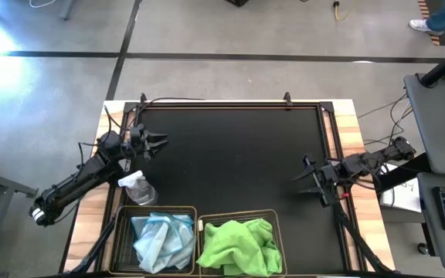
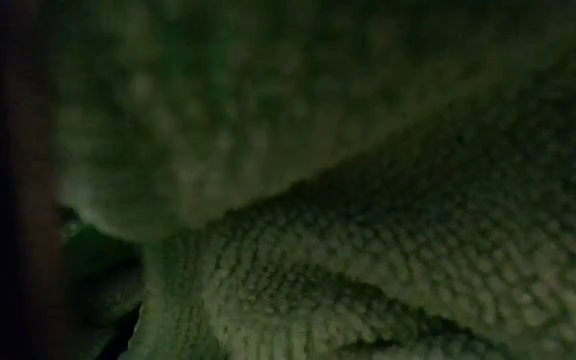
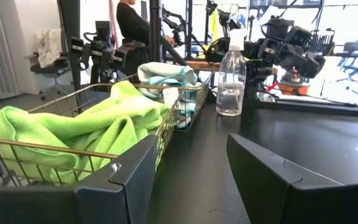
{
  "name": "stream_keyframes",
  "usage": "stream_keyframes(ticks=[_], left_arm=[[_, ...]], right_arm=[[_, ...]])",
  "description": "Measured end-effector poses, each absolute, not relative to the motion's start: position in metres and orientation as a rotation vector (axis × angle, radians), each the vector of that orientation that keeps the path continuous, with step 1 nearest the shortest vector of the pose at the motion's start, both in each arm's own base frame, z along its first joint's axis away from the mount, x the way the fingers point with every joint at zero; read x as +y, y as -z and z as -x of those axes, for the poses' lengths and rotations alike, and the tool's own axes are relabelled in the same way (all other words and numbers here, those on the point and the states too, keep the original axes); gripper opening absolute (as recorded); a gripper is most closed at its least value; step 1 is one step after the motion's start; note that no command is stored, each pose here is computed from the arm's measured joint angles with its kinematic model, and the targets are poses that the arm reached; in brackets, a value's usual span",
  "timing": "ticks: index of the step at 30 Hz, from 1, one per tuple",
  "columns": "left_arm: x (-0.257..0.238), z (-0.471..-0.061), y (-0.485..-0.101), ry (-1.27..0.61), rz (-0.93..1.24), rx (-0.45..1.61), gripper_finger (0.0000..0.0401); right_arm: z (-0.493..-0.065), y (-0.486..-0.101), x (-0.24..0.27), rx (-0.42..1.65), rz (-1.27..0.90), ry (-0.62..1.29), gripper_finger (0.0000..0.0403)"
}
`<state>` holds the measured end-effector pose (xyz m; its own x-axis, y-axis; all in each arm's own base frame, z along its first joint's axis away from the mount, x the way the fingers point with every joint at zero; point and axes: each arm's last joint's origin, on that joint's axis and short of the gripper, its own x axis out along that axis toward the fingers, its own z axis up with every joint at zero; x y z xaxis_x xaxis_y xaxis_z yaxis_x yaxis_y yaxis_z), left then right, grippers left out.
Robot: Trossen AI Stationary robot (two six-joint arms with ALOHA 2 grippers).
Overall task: Sort microfiber towel by color & place in baskets
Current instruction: Return to Home Position
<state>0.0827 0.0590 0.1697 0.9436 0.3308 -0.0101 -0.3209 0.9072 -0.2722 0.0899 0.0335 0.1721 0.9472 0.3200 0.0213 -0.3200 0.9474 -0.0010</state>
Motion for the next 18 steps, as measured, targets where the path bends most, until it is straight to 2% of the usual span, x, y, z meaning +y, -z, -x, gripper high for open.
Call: stream_keyframes(ticks=[18], left_arm=[[0.0590,-0.0827,-0.1697,-0.336,0.275,-0.037,0.0139]], right_arm=[[-0.0908,-0.1703,0.0338,-0.015,0.043,-0.326,0.0192]])
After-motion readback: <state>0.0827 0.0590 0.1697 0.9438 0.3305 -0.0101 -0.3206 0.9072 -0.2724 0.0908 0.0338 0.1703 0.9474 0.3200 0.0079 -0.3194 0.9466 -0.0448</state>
